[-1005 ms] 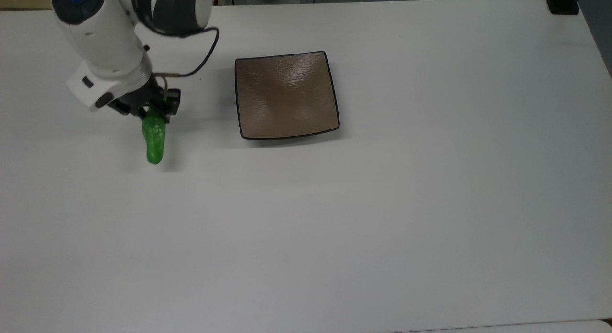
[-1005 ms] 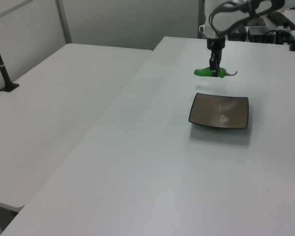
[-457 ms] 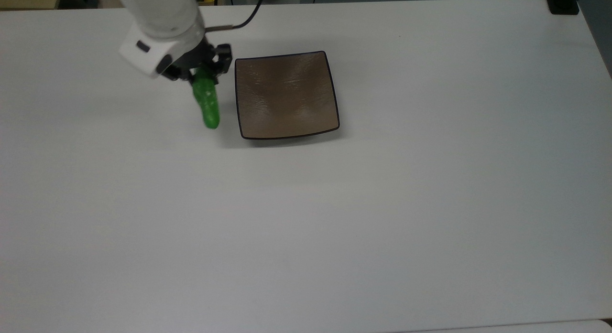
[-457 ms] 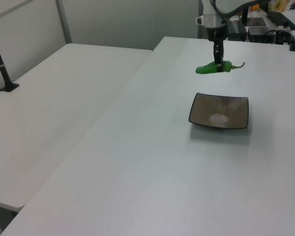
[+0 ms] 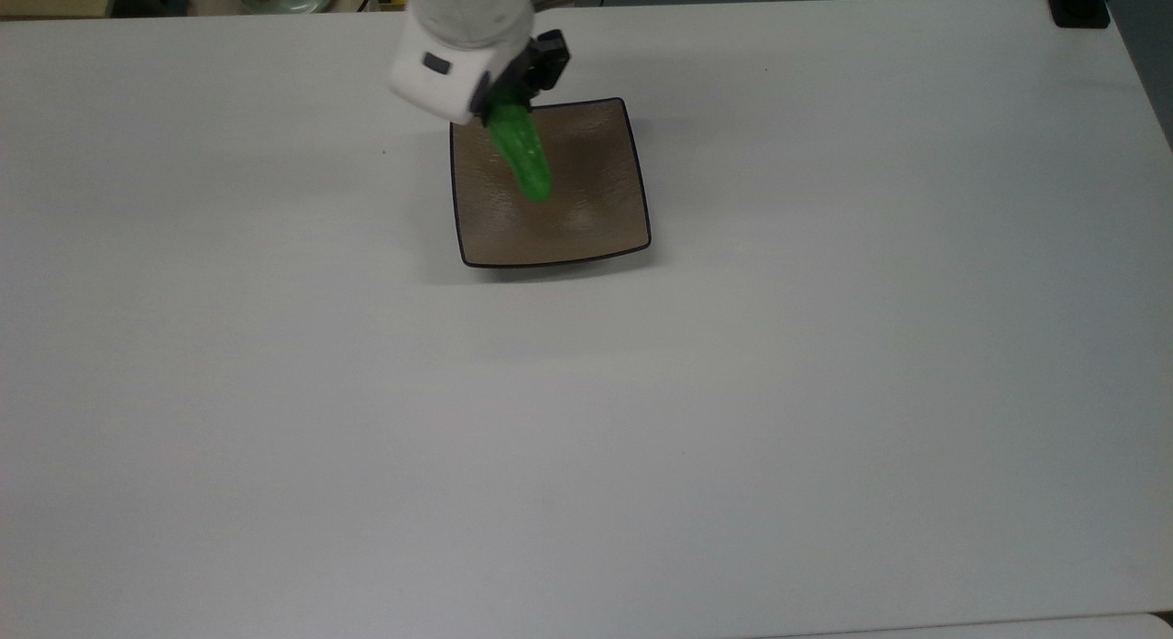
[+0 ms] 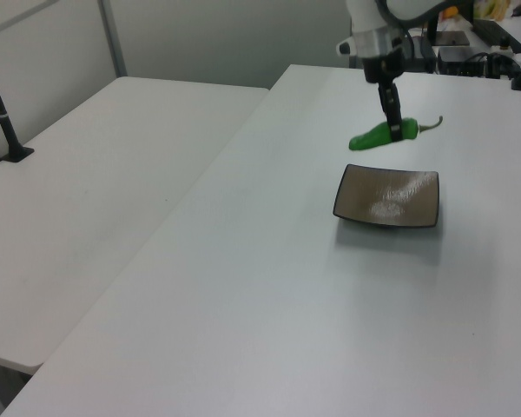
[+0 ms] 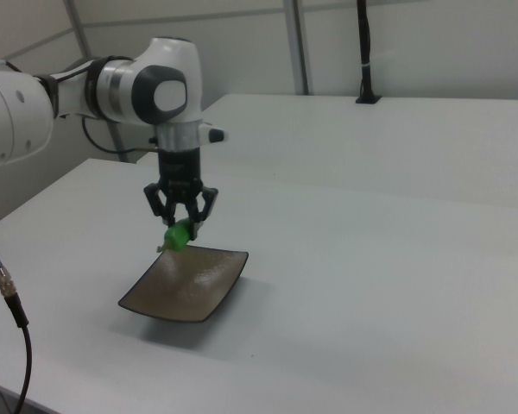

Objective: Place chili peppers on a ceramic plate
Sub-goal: 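Carry the held pepper over the brown ceramic plate, then lower the pepper onto the plate and open the gripper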

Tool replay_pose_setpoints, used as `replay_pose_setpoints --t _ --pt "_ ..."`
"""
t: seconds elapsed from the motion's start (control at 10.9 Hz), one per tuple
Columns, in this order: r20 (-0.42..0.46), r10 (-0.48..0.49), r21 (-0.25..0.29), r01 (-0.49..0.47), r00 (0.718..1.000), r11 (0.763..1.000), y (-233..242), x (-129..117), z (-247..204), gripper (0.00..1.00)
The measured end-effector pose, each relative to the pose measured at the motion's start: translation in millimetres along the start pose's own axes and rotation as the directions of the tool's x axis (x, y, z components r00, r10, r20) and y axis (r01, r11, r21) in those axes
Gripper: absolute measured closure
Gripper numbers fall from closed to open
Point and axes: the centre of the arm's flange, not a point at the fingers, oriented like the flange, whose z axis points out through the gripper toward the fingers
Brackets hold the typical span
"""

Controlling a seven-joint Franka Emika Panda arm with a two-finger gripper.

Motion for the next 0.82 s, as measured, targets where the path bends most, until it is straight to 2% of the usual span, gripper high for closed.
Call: replay_pose_setpoints --t 0.37,0.64,0.82 --pt "0.097 0.01 0.026 -0.013 0.995 1.0 -26.8 3.4 53.3 0.59" --pt "0.024 0.042 0.006 -0.042 0.999 0.999 -24.8 8.4 86.5 0.59" --pt "-0.048 0.054 -0.015 -0.054 0.997 0.998 -27.4 -1.0 98.2 0.59"
